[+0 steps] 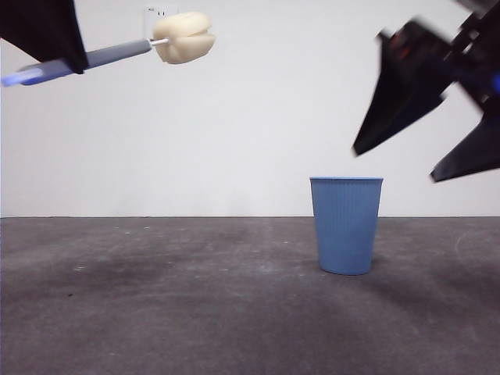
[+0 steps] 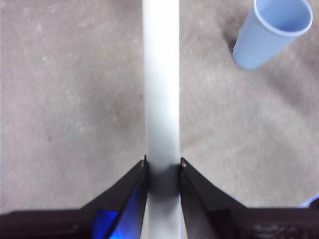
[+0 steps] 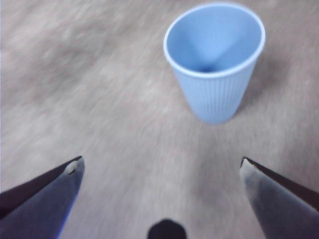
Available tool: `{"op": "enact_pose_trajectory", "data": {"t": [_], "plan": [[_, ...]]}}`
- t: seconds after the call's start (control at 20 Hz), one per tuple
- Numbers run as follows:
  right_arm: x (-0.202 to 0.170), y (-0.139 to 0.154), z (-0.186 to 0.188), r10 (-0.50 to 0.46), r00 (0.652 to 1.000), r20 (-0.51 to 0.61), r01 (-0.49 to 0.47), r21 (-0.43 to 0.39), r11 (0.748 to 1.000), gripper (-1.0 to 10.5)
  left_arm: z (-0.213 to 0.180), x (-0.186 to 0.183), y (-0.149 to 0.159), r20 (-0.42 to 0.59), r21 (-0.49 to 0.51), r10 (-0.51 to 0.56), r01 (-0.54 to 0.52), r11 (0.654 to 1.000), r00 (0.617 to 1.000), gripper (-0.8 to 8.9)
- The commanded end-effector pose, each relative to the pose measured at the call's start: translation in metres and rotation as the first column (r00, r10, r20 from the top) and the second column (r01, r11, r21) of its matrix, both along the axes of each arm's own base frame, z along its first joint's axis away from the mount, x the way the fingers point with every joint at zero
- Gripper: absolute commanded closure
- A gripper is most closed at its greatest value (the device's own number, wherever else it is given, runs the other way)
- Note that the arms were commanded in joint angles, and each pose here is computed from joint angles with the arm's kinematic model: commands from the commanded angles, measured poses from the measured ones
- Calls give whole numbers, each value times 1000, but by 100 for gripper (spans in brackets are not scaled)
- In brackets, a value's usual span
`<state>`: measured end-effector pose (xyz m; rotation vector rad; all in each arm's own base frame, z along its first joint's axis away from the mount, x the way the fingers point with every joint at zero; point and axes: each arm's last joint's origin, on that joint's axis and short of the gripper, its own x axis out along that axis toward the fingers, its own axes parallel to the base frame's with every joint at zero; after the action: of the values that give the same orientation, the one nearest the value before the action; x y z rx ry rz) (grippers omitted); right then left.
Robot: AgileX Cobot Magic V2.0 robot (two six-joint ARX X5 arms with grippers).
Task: Pick up the cup brush,pick up the cup,insert the brush into the cup,clean the cup,put the cup brush back,put the cup back to the fixed position on the table
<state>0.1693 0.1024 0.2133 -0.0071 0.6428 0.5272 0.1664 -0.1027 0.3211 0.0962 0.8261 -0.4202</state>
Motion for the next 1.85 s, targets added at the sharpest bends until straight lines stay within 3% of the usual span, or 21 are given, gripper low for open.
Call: {"op": "enact_pose_trajectory", "data": {"t": [0.05, 0.4, 0.75, 1.0, 1.6, 1.85], "plan": [[4, 7, -18, -35, 999, 16, 35, 5, 999, 379, 1, -3, 2, 2, 21, -17, 17, 1000, 1000, 822], [38, 23, -55, -79, 992, 97, 77, 22, 997, 379, -1, -7, 4, -26, 40, -21, 22, 999, 999, 822], [66, 17, -82, -138, 980, 146, 131, 54, 990, 379, -4, -10, 5, -63, 65, -23, 27, 998, 998, 822], [74, 17, -89, -102, 970, 220, 94, 45, 994, 379, -4, -10, 5, -64, 63, -19, 23, 998, 998, 822], [90, 18, -106, -115, 943, 312, 84, 109, 991, 387, -4, -10, 5, -64, 60, -17, 21, 998, 998, 822], [94, 20, -103, -116, 935, 334, 82, 113, 990, 645, -3, -9, 5, -58, 57, -17, 21, 998, 998, 822]]}}
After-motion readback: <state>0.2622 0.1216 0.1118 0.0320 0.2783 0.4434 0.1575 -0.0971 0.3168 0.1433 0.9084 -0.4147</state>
